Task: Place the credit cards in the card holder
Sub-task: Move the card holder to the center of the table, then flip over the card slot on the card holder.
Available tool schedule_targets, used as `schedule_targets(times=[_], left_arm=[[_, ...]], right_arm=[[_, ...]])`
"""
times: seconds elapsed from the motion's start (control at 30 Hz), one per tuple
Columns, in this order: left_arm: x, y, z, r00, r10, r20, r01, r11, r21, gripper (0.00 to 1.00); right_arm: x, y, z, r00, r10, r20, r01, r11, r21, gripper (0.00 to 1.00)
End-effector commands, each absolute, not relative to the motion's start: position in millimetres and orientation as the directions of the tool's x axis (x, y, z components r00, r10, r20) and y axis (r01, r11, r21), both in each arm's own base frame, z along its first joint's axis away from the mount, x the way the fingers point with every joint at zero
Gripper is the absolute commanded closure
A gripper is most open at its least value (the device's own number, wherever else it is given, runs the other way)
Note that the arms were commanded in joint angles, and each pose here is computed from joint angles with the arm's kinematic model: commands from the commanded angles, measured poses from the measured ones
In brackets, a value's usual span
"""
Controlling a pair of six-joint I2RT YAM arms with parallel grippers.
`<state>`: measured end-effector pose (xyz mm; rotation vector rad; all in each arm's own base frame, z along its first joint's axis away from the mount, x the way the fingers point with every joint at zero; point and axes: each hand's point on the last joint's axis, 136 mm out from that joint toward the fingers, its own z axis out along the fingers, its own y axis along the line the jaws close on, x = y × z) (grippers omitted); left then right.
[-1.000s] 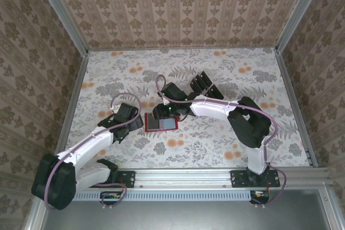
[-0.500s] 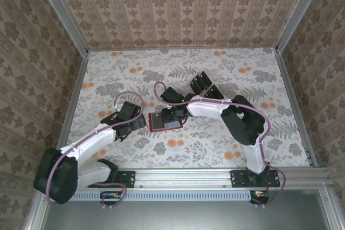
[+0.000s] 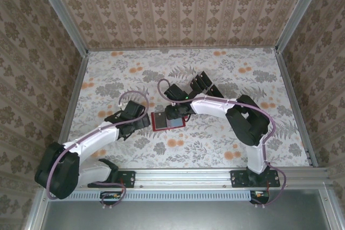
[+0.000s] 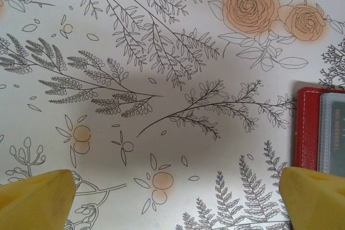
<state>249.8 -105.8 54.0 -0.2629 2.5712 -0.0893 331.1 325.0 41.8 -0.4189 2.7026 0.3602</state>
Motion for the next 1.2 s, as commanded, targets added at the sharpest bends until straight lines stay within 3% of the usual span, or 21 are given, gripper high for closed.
schedule_targets(times=[0.0, 0.63, 1.17], left_arm=[[258, -114, 63, -0.820, -0.201, -0.536, -0.152, 0.979, -0.135, 0.00], [258, -132, 61, -0.827, -0.171, -0.536, -0.108, 0.983, -0.146, 0.00], [257, -141, 57, -0.832, -0.154, -0.532, -0.092, 0.986, -0.142, 0.00]], right_arm=[[331, 309, 52, -0.875, -0.243, -0.420, -0.329, 0.933, 0.144, 0.55], [330, 306, 30, -0.902, -0.212, -0.376, -0.309, 0.925, 0.219, 0.56], [333, 310, 59, -0.876, -0.190, -0.444, -0.325, 0.912, 0.251, 0.56]])
